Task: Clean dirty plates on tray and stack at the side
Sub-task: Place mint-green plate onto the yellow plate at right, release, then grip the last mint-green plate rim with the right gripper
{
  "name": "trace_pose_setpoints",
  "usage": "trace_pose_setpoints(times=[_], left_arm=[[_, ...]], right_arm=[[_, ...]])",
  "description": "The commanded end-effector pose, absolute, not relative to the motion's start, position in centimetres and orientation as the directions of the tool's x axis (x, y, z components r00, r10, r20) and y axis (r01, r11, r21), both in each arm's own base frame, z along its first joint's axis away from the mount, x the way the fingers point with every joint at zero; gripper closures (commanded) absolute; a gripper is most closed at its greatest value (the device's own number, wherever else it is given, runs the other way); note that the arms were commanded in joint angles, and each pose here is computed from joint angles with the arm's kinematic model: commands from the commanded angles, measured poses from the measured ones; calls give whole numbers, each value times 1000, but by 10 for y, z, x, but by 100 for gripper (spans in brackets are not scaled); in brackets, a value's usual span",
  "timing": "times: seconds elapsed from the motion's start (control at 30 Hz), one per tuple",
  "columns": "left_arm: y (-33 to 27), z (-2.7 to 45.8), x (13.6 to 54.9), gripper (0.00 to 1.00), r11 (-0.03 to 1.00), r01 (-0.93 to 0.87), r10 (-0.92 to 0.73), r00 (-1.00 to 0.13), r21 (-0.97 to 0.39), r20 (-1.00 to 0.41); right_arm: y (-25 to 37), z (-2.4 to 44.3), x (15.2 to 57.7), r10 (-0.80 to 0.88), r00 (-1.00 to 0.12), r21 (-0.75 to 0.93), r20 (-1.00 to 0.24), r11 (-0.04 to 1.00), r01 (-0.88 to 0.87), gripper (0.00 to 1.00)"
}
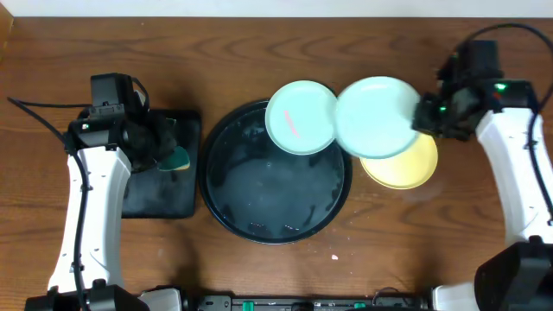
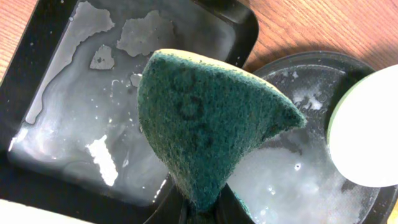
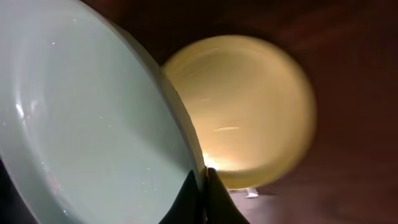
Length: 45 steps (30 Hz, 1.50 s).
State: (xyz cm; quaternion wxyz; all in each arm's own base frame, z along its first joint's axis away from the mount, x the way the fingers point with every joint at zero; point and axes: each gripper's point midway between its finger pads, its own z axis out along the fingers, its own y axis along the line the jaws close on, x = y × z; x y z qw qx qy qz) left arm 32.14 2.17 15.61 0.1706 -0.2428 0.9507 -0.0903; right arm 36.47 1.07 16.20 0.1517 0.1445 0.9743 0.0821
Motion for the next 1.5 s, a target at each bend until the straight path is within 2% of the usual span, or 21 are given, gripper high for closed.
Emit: trace_pose_setpoints(times=[0.0,0.2,0.3,0.37,0.57,0.67,0.83,1.07,1.13,1.23,1.33,1.4,1.47], left_arm=[[25,164,325,92,870,-424,-487,-818,-249,-306],[26,164,325,92,870,-425,-487,-818,-249,-307],[26,164,325,92,870,-425,-487,-818,-249,-308],[26,164,325,93,870,-425,-487,-817,-249,-308],[28,164,325,93,871,-430,-488,-815,-237,-312],[29,164,325,92,871,-431,-487,-815,-234,-314],[29,164,325,93,871,-433,-488,-814,-231,-315],[29,164,325,93,871,-433,-488,-814,-231,-315],[29,164,325,93,871,-433,-488,-814,-231,-315],[29,164,325,93,871,-433,-488,-814,-230,-315],[29,164,325,93,871,-433,-488,-814,-230,-315],[32,164,324,92,872,-439,-488,-812,-215,-321],[35,164,324,92,873,-446,-488,-809,-199,-327]], right_arm=[[-37,147,349,370,-887,87,-276,929,360,99],[-66,99,329,446,-866,75,-228,895,441,99],[-55,79,329,413,-883,136,-224,910,392,98],[-45,72,330,400,-889,165,-224,914,370,87],[-10,80,349,303,-912,209,-276,945,251,66],[20,99,369,237,-915,256,-326,954,156,61],[94,127,417,-35,-925,297,-379,942,-158,49],[145,102,467,-227,-900,263,-373,904,-337,40],[159,91,471,-283,-881,281,-379,872,-400,31],[171,69,476,-313,-873,279,-375,859,-428,31],[175,48,478,-320,-879,283,-354,859,-427,35],[175,34,476,-319,-889,291,-329,861,-417,44],[175,29,475,-316,-894,296,-318,862,-411,60]])
